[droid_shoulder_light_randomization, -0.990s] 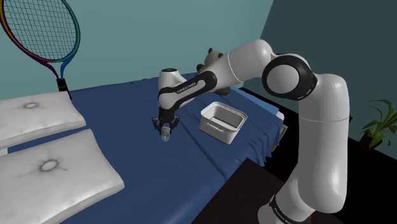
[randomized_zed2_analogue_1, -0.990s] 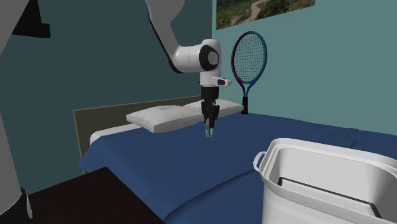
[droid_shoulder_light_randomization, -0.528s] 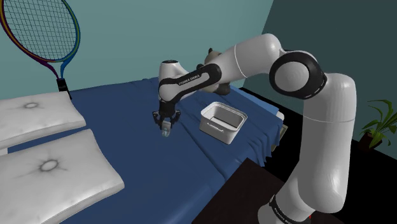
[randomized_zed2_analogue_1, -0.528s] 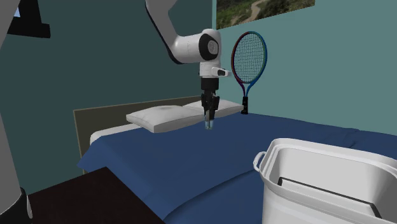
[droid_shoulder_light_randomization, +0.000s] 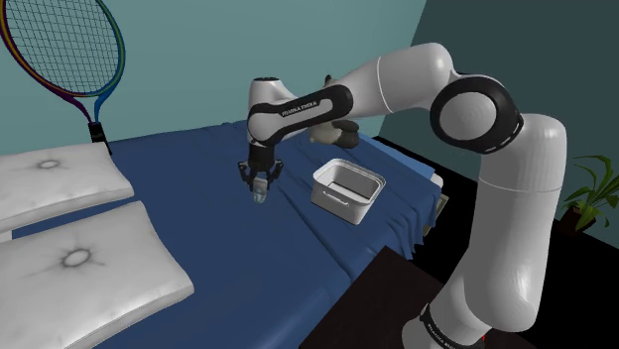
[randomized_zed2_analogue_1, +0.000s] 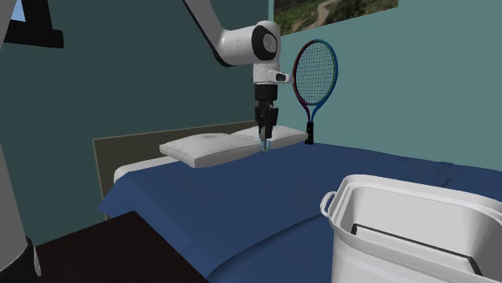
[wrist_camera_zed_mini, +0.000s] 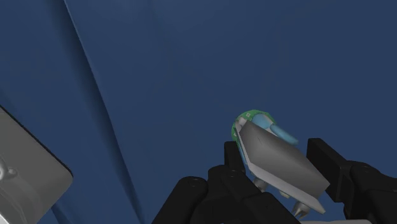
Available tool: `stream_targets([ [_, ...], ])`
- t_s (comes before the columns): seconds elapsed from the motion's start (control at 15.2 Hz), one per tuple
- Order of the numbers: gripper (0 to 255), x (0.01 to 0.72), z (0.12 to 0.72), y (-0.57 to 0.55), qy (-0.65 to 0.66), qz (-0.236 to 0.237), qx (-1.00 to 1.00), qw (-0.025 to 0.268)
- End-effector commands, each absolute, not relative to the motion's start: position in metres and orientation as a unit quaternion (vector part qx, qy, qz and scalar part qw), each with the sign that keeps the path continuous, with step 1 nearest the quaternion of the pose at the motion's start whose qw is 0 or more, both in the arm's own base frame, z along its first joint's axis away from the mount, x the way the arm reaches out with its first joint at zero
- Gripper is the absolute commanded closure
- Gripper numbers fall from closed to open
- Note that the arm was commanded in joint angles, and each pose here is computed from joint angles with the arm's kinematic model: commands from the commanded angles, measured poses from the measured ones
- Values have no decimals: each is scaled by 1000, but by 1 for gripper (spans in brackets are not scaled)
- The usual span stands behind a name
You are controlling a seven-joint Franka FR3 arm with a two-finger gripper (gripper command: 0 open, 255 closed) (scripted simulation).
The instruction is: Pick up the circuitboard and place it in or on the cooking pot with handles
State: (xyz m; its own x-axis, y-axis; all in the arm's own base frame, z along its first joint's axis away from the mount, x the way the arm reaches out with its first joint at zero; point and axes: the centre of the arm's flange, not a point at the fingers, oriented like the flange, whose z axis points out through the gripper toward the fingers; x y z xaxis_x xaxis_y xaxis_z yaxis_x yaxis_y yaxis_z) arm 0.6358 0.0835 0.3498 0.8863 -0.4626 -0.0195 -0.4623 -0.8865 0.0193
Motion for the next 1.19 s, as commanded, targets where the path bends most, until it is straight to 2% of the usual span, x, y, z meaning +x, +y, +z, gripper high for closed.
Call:
stream_targets([
  [0.0,255,635,360,84,-238,-12,971,7],
  [0.79,255,635,421,84,-238,-12,971,7],
  [1.12,255,619,424,20,-238,-12,971,7],
])
